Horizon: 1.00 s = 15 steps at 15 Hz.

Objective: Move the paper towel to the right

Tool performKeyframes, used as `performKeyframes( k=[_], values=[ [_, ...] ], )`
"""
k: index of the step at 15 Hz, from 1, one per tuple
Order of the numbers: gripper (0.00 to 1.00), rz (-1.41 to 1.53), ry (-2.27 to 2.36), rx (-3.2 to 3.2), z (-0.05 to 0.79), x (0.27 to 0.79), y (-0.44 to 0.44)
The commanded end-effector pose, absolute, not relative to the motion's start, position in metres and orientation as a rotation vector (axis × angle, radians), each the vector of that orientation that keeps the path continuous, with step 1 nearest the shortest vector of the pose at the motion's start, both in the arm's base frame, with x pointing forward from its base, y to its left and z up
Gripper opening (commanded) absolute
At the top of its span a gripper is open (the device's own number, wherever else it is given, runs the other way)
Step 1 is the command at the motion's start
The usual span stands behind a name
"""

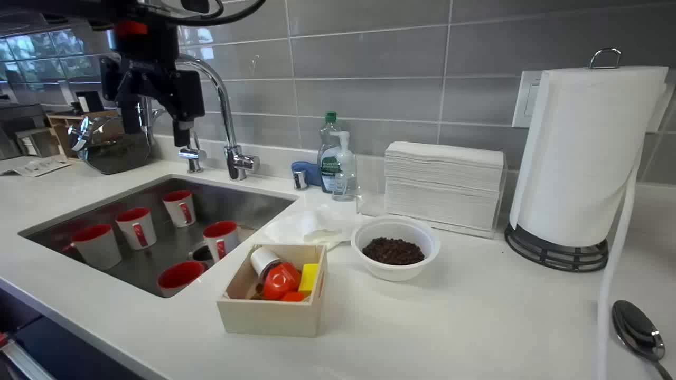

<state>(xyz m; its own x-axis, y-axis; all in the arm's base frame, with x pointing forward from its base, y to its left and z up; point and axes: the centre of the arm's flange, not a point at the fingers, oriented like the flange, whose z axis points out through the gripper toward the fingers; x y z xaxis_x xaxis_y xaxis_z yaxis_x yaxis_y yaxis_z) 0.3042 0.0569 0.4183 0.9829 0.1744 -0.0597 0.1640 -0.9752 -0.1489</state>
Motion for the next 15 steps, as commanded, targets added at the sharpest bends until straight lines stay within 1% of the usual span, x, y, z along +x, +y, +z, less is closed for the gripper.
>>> performKeyframes(
  k=[1,6,9,15],
  values=[
    [1.00,0.109,-0.256,-2.985,0.418,0.304,0.057],
    [1.00,0.109,-0.256,-2.985,0.418,0.304,0.057],
    [1.00,-0.018,-0.275,-3.036,0.415,0.317,0.050],
    [1.00,-0.277,-0.387,-3.114,0.391,0.374,0.024]
  ],
)
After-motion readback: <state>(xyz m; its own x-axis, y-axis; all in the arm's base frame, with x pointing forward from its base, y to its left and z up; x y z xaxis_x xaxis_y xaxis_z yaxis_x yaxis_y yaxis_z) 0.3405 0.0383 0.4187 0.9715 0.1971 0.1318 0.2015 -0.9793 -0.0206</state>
